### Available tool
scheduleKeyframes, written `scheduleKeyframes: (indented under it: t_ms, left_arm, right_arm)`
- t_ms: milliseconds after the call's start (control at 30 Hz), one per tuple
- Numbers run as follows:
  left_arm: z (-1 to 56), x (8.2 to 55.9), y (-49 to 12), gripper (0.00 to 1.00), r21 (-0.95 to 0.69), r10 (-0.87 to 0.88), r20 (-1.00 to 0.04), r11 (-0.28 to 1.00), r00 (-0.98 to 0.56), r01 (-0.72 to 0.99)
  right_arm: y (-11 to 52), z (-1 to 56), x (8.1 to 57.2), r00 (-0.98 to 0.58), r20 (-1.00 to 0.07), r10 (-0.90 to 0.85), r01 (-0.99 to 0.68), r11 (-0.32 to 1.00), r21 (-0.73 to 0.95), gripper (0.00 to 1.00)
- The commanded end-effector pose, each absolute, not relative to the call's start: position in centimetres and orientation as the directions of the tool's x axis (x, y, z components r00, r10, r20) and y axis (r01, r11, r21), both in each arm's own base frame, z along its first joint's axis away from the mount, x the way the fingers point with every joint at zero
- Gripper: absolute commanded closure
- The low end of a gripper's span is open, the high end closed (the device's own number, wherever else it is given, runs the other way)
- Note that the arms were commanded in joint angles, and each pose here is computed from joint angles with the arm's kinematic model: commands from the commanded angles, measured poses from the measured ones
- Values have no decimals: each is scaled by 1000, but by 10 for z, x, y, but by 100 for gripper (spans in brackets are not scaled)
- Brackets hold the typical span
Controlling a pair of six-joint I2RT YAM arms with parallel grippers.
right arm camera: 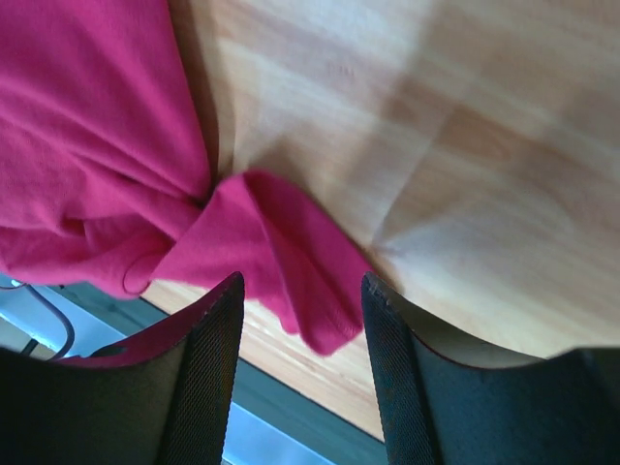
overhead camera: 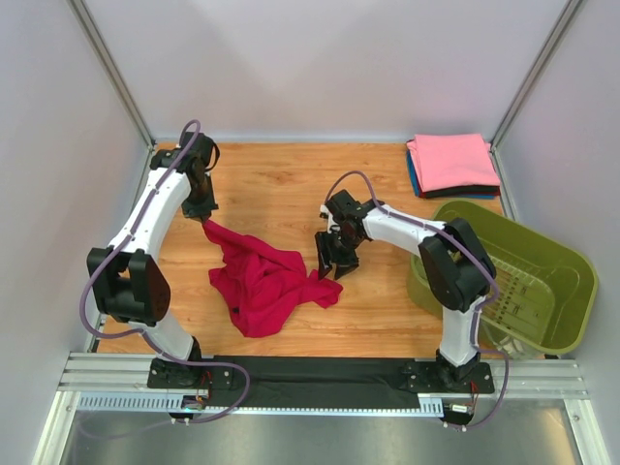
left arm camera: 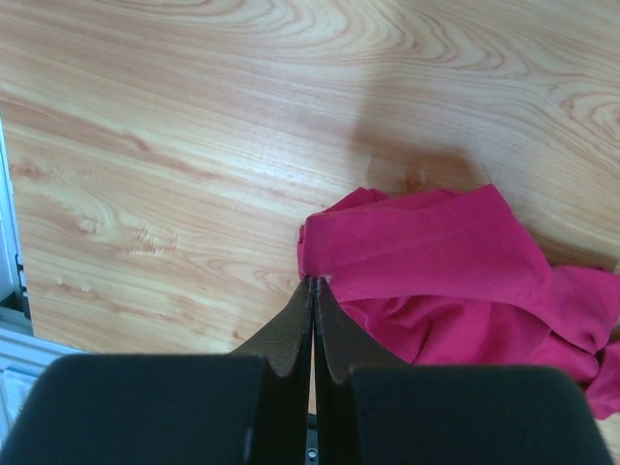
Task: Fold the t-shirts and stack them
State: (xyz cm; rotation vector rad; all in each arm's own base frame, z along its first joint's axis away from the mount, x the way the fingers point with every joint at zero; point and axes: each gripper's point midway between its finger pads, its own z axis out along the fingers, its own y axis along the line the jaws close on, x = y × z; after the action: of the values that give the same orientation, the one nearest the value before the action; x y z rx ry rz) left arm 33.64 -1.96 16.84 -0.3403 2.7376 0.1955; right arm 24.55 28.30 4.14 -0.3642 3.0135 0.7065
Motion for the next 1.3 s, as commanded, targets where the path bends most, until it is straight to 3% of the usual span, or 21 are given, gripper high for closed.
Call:
scheduleKeyframes:
  t_ms: [0, 167, 233, 267, 300, 367, 533, 700, 867, 1067, 1200, 1267]
  left_arm:
    - [184, 344, -20, 100, 64, -211, -430, 963, -878, -263]
    - [187, 349, -23, 100, 38, -236, -445, 959, -864, -282]
    - [196, 354, -22, 100, 29, -270, -470, 947, -840, -320]
    - [201, 358, -21, 100, 28, -282, -482, 941, -829, -337]
    - [204, 361, -17, 100, 43, -294, -494, 931, -818, -361]
    - [229, 370, -14, 100, 16, -346, -541, 907, -766, -421]
    - [327, 380, 9, 100, -84, -423, -743, 828, -519, -555]
    - [412, 353, 28, 100, -244, -470, -845, 763, -254, -598]
    - [454, 318, 43, 100, -287, -451, -882, 748, -140, -598]
    - [438, 292, 39, 100, -306, -486, -857, 746, -169, -591]
    - [368, 274, 24, 100, -255, -527, -778, 762, -341, -596]
    - [362, 264, 28, 100, -238, -513, -787, 764, -342, -599]
  right_arm:
    - [302, 45, 267, -951, -162, -264, -310, 821, 479, 47]
    - [315, 36, 271, -946, -153, -286, -324, 793, 516, 49]
    - [318, 40, 274, -945, -158, -285, -325, 787, 525, 55]
    - [317, 41, 277, -946, -158, -282, -322, 792, 519, 62]
    - [317, 45, 279, -947, -161, -279, -322, 796, 512, 82]
    - [310, 69, 297, -941, -224, -253, -330, 830, 450, 100]
    - [238, 198, 365, -856, -510, -88, -169, 979, 114, 100]
    - [204, 339, 361, -628, -778, 34, -133, 980, 150, 100]
    - [179, 401, 322, -487, -863, 136, -164, 956, 243, 100]
    - [155, 344, 276, -580, -804, 132, -127, 960, 250, 100]
    - [154, 289, 241, -686, -711, 154, -111, 944, 311, 100]
    - [145, 284, 231, -677, -715, 174, -95, 943, 319, 100]
